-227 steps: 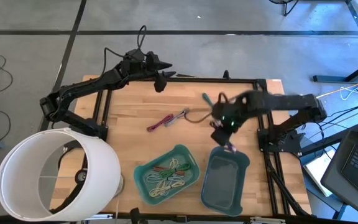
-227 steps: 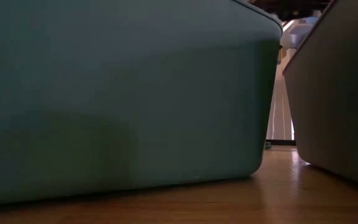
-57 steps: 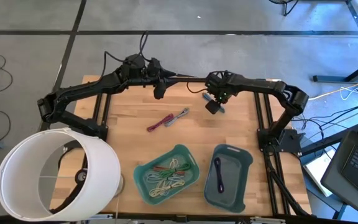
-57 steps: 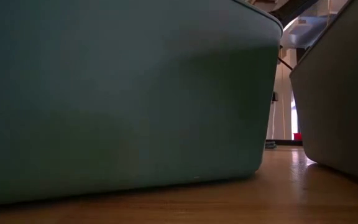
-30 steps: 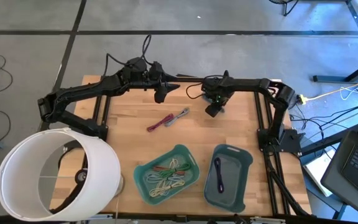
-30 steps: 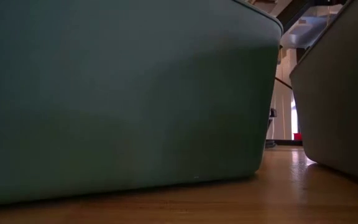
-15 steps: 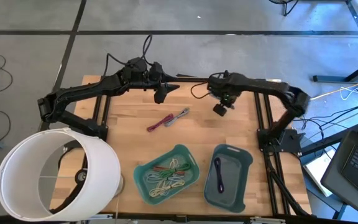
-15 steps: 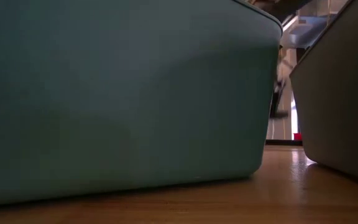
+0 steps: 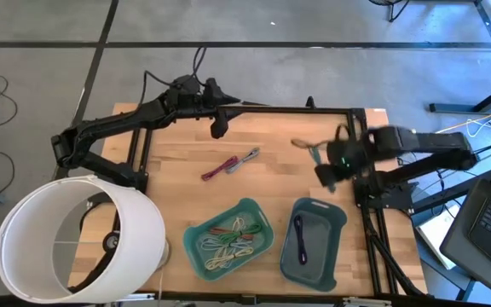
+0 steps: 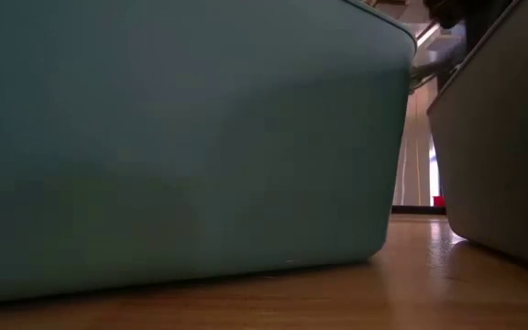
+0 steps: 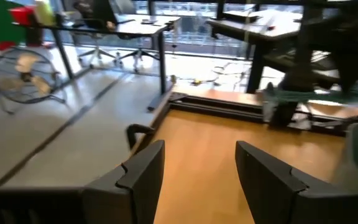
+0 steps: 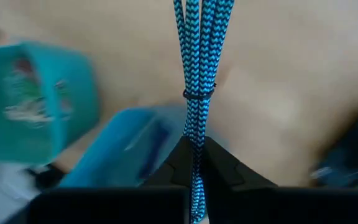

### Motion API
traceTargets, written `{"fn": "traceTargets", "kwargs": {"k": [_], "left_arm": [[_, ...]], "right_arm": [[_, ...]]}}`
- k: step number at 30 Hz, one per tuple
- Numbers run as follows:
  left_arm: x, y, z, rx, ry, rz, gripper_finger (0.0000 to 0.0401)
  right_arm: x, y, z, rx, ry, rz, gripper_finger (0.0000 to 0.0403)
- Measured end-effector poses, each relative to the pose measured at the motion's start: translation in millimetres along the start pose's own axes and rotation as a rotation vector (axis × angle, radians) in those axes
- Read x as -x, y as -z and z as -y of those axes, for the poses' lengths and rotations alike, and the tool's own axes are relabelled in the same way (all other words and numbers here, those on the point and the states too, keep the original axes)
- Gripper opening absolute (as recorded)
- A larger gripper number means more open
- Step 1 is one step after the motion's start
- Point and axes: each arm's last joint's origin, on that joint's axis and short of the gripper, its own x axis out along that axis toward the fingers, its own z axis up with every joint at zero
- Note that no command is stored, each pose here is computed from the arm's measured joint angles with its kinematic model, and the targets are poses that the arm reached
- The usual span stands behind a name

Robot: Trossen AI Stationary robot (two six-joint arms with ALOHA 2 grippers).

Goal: Pick & Place USB Port
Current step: Put the blue patterned charger cable into the blue bin

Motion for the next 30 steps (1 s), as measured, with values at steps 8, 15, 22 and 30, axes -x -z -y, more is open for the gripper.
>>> {"fn": "traceTargets", "kwargs": {"k": [8, 15, 22, 30], "left_arm": [[4.5, 0.9, -19.5, 0.013, -0.074, 0.001, 0.0191], [8.5, 1.6, -33.5, -0.025, -0.12, 0.0, 0.0191], [10.9, 2.2, -40.5, -0.021, -0.139, -0.001, 0.0191], [11.3, 2.2, -41.8, -0.028, -0.142, -0.001, 0.0191]], "right_arm": [[-57.3, 67.4, -38.9, -0.172, -0.132, -0.129, 0.0012], [-93.0, 118.3, -55.3, -0.299, -0.054, -0.212, 0.0012], [-117.8, 154.0, -63.0, -0.348, 0.046, -0.333, 0.0012], [-140.7, 159.6, -62.5, -0.362, 0.12, -0.304, 0.0012]]}}
